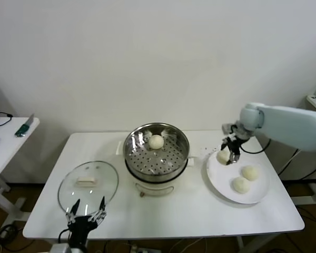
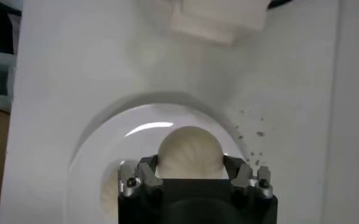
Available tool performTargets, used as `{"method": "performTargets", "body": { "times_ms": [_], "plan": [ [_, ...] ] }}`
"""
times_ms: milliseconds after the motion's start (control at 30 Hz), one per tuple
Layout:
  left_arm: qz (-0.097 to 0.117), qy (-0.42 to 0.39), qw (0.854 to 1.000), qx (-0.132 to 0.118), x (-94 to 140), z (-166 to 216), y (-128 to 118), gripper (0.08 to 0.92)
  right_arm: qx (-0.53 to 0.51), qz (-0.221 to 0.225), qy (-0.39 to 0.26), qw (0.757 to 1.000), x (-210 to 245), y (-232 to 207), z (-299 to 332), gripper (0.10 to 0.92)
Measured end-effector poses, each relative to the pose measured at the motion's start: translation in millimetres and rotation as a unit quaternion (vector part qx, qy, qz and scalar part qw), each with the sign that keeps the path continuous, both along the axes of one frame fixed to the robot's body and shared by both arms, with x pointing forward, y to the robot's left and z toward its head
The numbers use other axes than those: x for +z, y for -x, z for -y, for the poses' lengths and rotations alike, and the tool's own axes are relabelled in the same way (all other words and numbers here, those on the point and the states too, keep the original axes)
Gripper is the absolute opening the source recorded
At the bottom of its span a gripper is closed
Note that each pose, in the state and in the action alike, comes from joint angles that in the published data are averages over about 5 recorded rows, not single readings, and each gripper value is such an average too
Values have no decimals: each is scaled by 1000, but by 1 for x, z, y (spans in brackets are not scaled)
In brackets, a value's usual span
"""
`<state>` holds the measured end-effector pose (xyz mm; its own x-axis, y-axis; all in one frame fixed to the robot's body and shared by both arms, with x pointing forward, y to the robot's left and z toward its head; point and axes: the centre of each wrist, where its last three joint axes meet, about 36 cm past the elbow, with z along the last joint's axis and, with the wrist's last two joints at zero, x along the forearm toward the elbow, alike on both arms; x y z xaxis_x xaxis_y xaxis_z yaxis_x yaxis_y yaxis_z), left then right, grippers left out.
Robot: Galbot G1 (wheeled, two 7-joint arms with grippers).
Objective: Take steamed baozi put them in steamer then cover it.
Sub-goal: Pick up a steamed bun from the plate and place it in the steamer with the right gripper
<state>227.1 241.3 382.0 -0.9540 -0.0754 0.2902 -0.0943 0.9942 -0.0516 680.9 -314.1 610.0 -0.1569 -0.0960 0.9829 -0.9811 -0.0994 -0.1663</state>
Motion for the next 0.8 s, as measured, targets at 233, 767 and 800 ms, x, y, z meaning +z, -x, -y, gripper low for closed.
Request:
{"method": "performTargets", "body": {
  "times_ms": [233, 767, 800],
  "plan": [
    [7, 1, 1000, -4, 5, 2, -2, 823, 25, 33, -40, 998, 94, 9, -54, 721],
    [12, 0, 1000, -4, 10, 6, -3, 823, 107, 29, -75, 991, 115, 20, -229, 721],
    [12, 0, 1000, -3, 10, 5, -3, 823, 111, 27, -73, 991, 110, 19, -238, 721]
  ]
}}
